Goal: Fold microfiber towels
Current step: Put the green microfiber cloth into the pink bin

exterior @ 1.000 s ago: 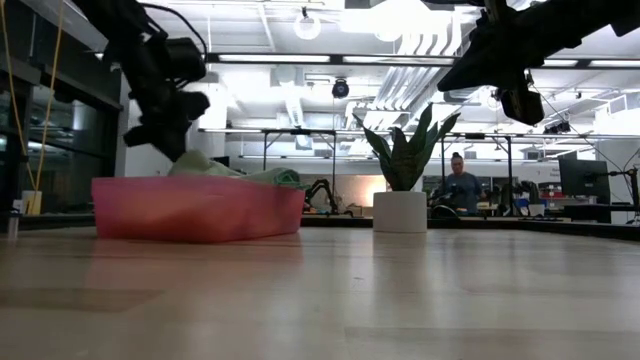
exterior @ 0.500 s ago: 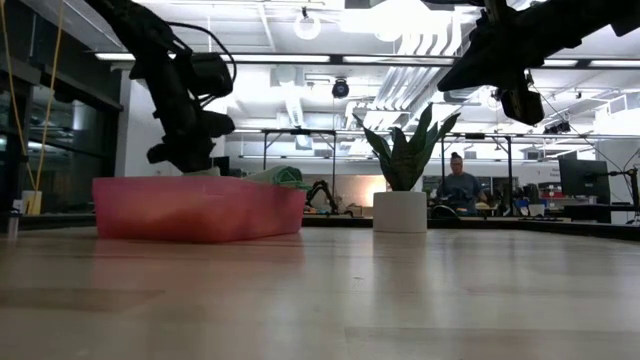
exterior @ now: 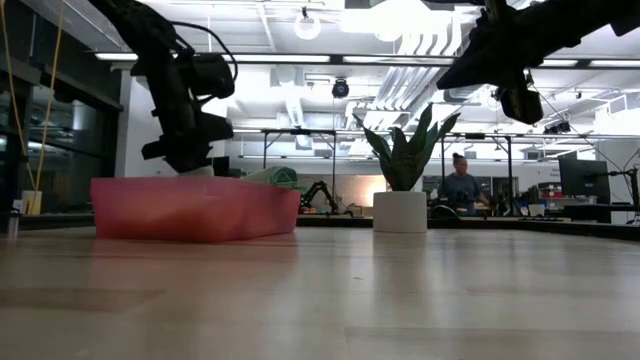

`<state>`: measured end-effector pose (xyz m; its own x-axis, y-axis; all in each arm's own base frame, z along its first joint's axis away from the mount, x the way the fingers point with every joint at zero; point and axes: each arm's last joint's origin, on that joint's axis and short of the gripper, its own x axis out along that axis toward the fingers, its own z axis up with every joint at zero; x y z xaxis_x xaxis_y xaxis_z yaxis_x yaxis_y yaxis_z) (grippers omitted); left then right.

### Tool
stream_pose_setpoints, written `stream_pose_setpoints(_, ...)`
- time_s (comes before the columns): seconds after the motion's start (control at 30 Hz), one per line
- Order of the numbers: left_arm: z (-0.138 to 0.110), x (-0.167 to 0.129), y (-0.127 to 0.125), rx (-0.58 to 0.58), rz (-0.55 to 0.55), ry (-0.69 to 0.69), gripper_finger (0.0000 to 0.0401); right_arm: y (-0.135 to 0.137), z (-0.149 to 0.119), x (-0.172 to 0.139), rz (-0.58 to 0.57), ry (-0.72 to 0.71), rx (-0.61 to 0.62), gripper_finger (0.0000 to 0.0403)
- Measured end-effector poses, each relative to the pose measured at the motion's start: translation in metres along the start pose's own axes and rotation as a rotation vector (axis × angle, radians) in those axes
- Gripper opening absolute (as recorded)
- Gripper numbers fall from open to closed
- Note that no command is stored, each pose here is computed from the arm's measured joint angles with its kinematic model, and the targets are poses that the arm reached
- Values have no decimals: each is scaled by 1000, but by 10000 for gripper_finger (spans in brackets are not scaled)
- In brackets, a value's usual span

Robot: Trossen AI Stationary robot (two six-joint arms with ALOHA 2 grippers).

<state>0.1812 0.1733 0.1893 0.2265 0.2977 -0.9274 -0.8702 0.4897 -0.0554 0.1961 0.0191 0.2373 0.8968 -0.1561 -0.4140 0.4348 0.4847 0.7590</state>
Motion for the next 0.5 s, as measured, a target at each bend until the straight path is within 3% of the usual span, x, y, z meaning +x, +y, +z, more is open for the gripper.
stream_pose_setpoints(0.5, 39, -62, -3, 96, 88, -165, 0, 1, 1, 0, 11, -5, 7, 0)
